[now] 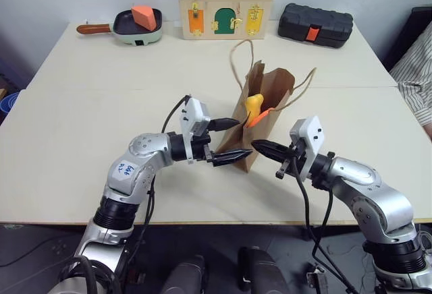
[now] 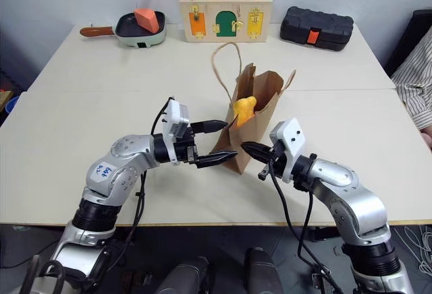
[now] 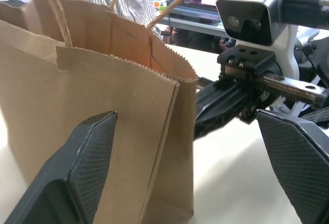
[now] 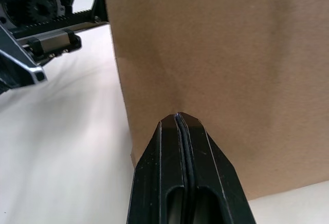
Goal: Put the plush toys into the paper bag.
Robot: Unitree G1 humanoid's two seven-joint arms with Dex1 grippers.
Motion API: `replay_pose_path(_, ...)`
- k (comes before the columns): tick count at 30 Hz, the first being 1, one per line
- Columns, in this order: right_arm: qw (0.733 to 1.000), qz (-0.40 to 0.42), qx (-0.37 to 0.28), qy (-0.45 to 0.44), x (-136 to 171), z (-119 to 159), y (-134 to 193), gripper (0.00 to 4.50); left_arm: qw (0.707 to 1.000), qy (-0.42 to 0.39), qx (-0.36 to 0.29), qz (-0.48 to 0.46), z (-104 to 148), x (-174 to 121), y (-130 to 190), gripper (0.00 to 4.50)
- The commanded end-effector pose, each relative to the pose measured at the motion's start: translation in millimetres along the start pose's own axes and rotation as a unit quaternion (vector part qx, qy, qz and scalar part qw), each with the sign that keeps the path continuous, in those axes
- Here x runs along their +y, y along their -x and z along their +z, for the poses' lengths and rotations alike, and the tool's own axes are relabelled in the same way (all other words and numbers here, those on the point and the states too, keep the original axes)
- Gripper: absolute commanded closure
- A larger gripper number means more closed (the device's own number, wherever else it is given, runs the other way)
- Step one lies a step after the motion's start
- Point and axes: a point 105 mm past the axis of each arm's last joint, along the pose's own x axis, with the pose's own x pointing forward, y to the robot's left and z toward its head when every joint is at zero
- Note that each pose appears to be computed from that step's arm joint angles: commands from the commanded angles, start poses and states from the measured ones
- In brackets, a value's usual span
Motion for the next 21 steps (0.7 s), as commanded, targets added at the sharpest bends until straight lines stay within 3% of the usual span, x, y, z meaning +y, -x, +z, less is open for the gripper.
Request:
replay_pose_path(1,1.000,0.008,-0.014,0.017,7,9,-7,4.48,0.999,-0.036,0.006,0.033,2,9,-8,0.00)
replay_pose_path(9,1.000,0.004,-0.012,0.024,9,9,-11,4.48,0.991,-0.033,0.001,0.132,1,40,-11,0.00)
replay_pose_path(12,1.000,-0.001,-0.010,0.026,6,9,-8,4.50,0.992,-0.031,-0.010,0.124,3,37,-15,0.57)
replay_pose_path(21,0.999,-0.015,-0.007,0.033,2,7,-2,4.50,0.992,-0.028,-0.018,0.120,7,42,-25,3.36)
